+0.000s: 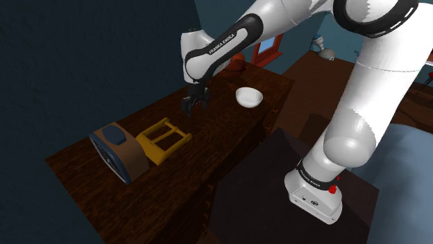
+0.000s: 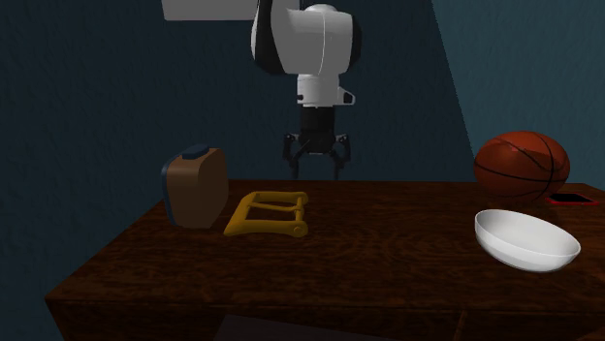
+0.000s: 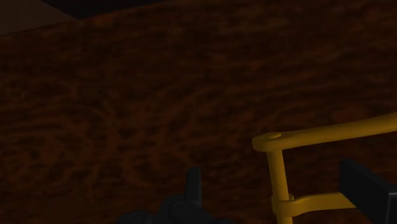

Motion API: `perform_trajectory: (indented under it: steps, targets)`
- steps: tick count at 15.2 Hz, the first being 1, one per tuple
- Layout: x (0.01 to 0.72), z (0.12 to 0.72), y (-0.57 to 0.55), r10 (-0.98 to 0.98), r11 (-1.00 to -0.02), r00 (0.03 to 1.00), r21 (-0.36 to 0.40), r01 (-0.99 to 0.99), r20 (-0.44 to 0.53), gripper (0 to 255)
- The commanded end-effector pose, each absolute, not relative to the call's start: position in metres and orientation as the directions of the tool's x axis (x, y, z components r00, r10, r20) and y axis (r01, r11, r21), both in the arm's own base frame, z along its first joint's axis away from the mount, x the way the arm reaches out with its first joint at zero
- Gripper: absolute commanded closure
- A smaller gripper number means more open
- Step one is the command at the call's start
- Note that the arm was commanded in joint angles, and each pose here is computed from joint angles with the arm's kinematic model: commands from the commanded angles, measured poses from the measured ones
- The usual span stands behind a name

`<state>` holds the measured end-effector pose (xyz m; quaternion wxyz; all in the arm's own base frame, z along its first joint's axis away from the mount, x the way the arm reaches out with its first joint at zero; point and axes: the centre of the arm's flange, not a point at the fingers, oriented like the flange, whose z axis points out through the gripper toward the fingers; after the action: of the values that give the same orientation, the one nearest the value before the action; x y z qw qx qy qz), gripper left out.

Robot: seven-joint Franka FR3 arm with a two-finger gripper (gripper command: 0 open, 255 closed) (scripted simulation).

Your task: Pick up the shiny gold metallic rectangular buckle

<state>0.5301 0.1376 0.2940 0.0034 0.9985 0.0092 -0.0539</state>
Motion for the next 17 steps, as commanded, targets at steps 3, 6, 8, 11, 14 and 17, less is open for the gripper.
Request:
perform_trajectory:
  steps: [3,6,8,11,14,17]
  targets:
    - [0.564,0.262,0.159,0.010,-1.000,0.996,0.010,0.011,-0.094,0]
    - [0.591,0.238,0.172,0.005,-1.000,0.996,0.013,0.006,-0.084,0]
    - [0.609,0.222,0.180,0.001,-1.000,0.997,0.016,0.002,-0.077,0]
    - [0.636,0.198,0.193,-0.004,-1.000,0.998,0.019,-0.003,-0.067,0]
    - [0.645,0.184,0.197,-0.006,-1.000,0.998,0.020,-0.005,-0.064,0]
    - [0.645,0.168,0.197,-0.006,-1.000,0.998,0.020,-0.005,-0.064,0]
